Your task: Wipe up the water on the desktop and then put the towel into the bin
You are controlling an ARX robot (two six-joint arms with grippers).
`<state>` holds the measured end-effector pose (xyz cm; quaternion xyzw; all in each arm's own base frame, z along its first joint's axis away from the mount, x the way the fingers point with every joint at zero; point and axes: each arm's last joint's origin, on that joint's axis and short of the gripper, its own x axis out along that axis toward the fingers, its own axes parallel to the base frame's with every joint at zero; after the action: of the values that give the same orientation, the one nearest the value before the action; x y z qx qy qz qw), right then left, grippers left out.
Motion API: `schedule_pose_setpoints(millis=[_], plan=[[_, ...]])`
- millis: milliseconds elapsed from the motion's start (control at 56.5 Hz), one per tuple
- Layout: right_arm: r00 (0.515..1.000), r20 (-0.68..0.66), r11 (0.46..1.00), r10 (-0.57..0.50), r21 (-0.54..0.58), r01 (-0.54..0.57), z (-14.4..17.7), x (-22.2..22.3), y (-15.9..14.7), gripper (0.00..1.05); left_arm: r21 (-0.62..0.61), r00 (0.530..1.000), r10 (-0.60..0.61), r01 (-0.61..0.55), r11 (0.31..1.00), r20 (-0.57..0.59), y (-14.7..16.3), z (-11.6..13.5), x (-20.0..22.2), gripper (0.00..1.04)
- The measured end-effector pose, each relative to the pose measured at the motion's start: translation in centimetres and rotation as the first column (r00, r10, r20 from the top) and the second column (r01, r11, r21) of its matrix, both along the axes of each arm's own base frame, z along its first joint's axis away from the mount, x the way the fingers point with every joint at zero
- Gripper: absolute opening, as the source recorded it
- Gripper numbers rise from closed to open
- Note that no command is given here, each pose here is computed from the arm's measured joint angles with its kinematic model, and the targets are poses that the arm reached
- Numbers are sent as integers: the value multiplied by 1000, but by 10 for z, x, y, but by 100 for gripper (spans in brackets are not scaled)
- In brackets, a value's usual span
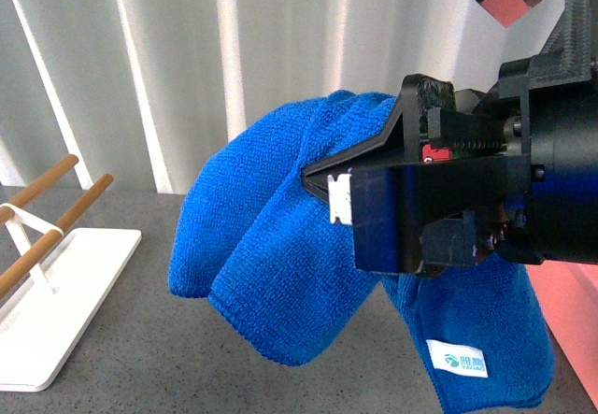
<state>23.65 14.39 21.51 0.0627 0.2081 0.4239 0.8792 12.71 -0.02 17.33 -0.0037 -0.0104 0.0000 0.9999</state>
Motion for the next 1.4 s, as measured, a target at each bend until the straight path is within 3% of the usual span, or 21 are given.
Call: schedule_pose_setpoints(millis=[1222, 1399], plan=[[999, 31, 1000, 13, 1, -13, 9, -4, 2, 4, 0, 1000, -2, 2, 1000, -1, 0, -2, -31, 4], [999, 44, 1000, 12, -18, -11, 15, -5, -2, 4, 0, 1000, -2, 2, 1000, -1, 0, -2, -31, 34]])
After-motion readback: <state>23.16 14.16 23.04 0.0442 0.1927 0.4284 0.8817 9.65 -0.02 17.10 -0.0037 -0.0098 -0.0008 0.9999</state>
